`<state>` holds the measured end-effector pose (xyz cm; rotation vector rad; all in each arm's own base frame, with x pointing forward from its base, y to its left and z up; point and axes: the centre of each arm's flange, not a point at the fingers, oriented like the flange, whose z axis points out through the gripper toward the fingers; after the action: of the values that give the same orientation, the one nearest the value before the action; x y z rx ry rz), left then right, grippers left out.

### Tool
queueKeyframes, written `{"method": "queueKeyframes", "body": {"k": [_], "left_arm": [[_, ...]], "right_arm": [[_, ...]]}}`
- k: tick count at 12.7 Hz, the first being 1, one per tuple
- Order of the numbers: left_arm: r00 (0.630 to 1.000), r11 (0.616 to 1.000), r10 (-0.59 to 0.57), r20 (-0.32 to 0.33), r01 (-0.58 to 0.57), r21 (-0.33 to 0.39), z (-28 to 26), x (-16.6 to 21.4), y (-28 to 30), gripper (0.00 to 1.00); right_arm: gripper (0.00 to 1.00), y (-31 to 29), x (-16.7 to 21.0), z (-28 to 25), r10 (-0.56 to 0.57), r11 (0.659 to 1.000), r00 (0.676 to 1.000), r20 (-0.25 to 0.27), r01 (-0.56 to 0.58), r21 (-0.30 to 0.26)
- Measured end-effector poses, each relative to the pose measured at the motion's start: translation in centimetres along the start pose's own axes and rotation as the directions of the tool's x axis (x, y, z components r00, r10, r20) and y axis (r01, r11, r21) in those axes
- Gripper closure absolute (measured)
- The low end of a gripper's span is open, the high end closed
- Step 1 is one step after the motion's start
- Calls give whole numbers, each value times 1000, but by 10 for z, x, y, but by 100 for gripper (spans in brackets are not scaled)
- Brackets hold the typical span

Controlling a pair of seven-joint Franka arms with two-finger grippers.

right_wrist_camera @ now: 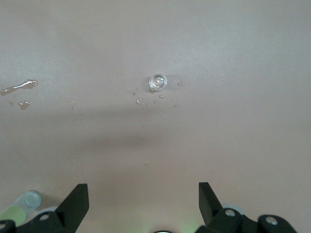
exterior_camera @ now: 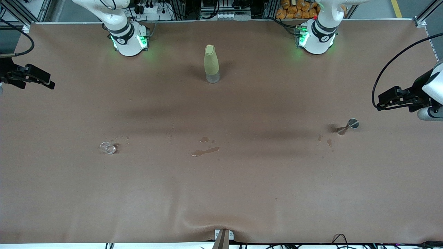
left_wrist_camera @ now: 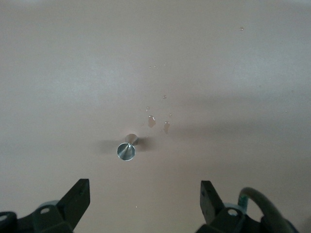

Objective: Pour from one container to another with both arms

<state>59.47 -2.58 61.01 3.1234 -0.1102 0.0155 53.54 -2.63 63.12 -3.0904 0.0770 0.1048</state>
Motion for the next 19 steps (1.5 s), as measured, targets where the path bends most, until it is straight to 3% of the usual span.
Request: {"method": "queueKeyframes", "body": {"k": [12, 15, 19], "left_arm": [[998, 998, 69, 8, -69, 0, 11, 8, -11, 0], [979, 979, 203, -3, -203, -13, 7, 5, -57, 0], [910, 909, 413, -33, -415, -47, 6, -12, -141, 0]], "right_arm": [[0, 15, 0, 0, 27, 1000, 1000, 2, -27, 4], [0, 17, 0, 1, 26, 1000, 1000, 4, -26, 4], [0, 19, 0, 2, 18, 1000, 1000, 5, -18, 4]]}}
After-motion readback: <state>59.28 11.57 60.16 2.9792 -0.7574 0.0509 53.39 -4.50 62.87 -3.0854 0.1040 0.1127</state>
